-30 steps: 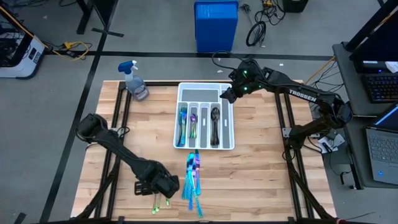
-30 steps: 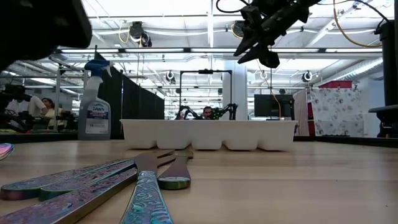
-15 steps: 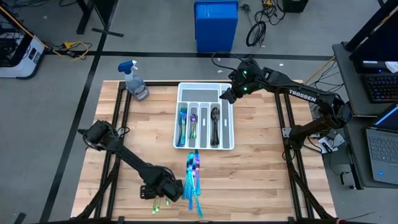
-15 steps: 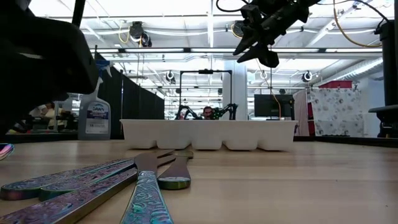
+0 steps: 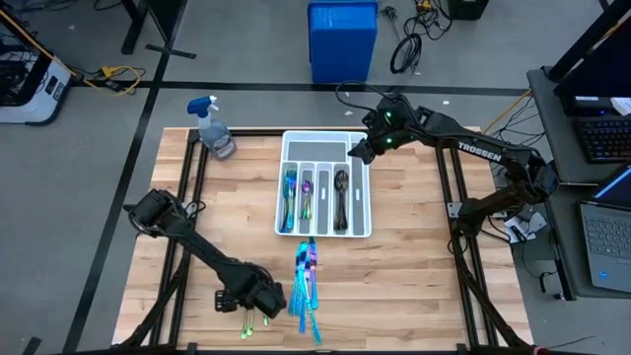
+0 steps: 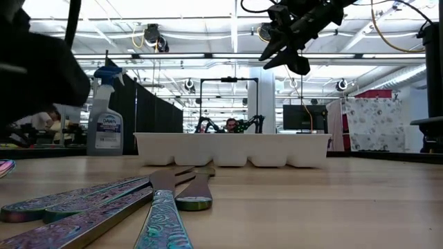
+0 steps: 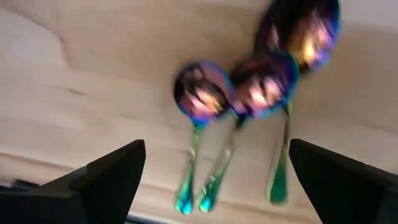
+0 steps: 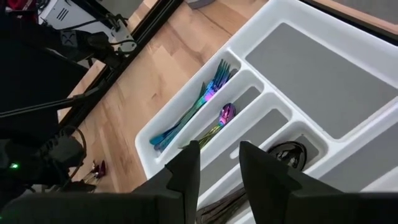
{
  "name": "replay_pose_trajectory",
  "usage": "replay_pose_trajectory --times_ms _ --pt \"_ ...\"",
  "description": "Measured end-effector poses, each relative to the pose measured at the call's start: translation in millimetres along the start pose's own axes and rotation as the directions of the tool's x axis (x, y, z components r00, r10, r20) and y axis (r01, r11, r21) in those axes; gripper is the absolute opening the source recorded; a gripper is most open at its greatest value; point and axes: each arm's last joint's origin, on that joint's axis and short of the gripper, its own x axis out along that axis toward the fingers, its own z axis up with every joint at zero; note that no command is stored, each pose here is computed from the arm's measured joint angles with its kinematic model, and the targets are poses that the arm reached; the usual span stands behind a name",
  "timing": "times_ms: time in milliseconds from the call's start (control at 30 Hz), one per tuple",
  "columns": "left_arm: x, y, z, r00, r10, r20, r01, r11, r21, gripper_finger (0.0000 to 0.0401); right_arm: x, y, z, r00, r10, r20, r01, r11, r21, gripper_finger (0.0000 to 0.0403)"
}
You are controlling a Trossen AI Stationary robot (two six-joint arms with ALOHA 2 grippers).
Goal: Sort silverware
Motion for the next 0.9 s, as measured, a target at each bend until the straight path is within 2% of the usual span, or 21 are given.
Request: replay_pose_trajectory --times_ms 200,467,600,900 --pt "14 -2 5 0.997 -0.061 -0.055 0.064 0.996 0.056 0.0384 0 0 1 1.0 0.002 0.005 -0.002 1.0 -0.006 0.0096" --pt "20 0 8 0.995 -0.057 -0.086 0.064 0.995 0.08 0.0376 0 0 1 1.0 0.002 0.005 -0.002 1.0 -0.006 0.0096" --pt "20 -1 9 0.994 -0.058 -0.097 0.065 0.995 0.076 0.0334 0 0 1 1.0 0.001 0.006 -0.001 1.0 -0.006 0.0096" --pt "18 -9 12 0.988 -0.074 -0.133 0.082 0.995 0.052 0.0197 0 1 2 1.0 0.005 0.023 -0.005 1.0 -0.013 0.0096"
